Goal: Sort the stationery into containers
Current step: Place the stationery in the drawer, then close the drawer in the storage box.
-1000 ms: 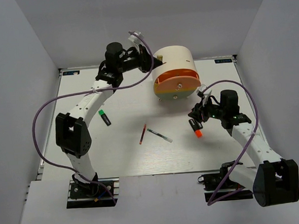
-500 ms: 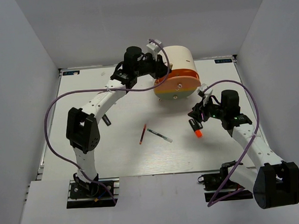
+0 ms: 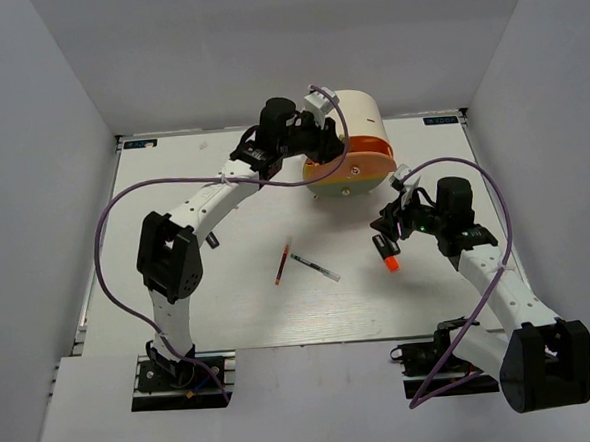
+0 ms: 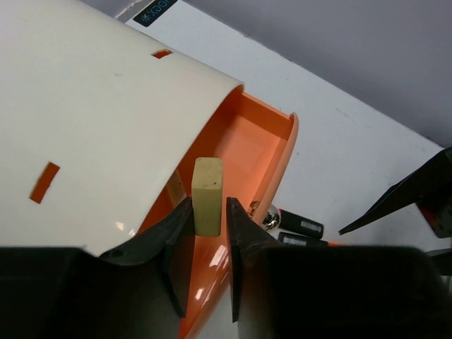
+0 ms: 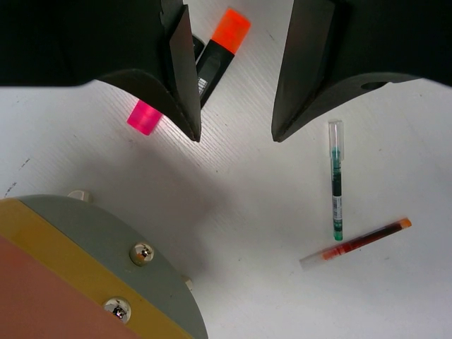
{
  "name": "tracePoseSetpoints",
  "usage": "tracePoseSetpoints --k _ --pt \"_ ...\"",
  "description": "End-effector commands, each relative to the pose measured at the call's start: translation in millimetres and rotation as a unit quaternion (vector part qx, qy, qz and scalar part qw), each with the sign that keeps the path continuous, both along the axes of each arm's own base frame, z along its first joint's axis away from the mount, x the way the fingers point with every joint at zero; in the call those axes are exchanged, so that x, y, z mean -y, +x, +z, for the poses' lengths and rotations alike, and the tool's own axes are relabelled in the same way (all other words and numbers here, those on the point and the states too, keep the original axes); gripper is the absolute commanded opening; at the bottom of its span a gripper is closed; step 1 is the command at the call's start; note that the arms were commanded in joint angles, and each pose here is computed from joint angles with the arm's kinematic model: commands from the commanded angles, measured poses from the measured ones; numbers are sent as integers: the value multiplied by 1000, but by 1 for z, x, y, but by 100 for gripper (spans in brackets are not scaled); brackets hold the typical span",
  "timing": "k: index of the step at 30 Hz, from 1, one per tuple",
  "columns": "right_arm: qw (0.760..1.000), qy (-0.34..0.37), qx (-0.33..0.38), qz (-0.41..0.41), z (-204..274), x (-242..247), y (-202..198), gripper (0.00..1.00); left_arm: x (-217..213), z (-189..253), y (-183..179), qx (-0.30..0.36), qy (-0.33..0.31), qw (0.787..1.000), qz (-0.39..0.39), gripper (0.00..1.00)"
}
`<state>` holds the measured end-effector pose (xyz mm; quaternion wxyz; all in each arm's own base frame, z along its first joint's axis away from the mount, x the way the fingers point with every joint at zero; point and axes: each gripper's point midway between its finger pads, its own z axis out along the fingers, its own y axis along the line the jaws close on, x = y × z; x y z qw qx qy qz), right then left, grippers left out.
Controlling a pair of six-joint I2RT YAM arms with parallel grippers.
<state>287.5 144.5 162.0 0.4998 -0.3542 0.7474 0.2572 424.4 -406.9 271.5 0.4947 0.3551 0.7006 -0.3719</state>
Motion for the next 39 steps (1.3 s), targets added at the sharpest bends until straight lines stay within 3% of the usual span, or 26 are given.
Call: tracePoseSetpoints --k 1,6,10,13,14,17,18,20,22,24,25,26,27,29,30,31,33,36,37,39 --pt "1000 3 19 -4 7 0 2 51 -2 26 5 29 -6 999 16 41" --pt "1000 4 20 -4 8 0 3 54 -4 42 12 46 -13 998 35 53" --pt "1000 3 22 -3 8 0 3 56 0 56 11 55 -26 997 36 55" --pt "1000 4 28 -1 12 0 5 56 0 90 11 82 -65 993 44 55" --pt "999 7 41 7 16 -3 8 51 -5 105 9 91 -79 991 54 50" --pt "998 9 59 15 26 -6 18 19 -15 126 6 83 -106 987 84 34" --pt "997 10 74 14 34 -7 24 10 -29 142 3 79 -124 984 100 21" --pt "995 8 96 4 47 -6 41 11 -46 131 1 52 -124 982 131 14" --pt "996 1 95 0 44 -5 55 21 -70 123 -14 20 -130 976 174 14" --pt "995 -6 102 11 49 -9 69 28 -92 113 -21 9 -125 968 220 26" --pt "994 -3 102 24 51 -11 69 30 -101 83 -27 -21 -110 964 240 50" --pt "993 -9 117 32 58 -12 74 31 -123 96 -36 -13 -123 954 274 62" --pt "992 -6 115 47 57 -16 78 31 -135 64 -44 -38 -102 949 296 79" --pt "990 -11 125 56 61 -18 85 31 -165 51 -50 -62 -117 923 361 92" --pt "989 -11 132 60 65 -20 89 31 -181 58 -64 -65 -133 913 380 96" --pt "988 -11 138 65 69 -22 93 31 -196 33 -69 -80 -122 900 411 100" --pt "986 -12 149 67 79 -23 100 31 -213 1 -84 -120 -121 879 445 100" --pt "987 -16 144 72 75 -24 106 31 -233 -13 -101 -159 -150 846 486 100" --pt "987 -16 142 72 76 -24 108 31 -240 -36 -109 -184 -132 834 503 100" --pt "987 -17 141 70 75 -24 112 31 -252 -54 -117 -220 -148 802 536 100"
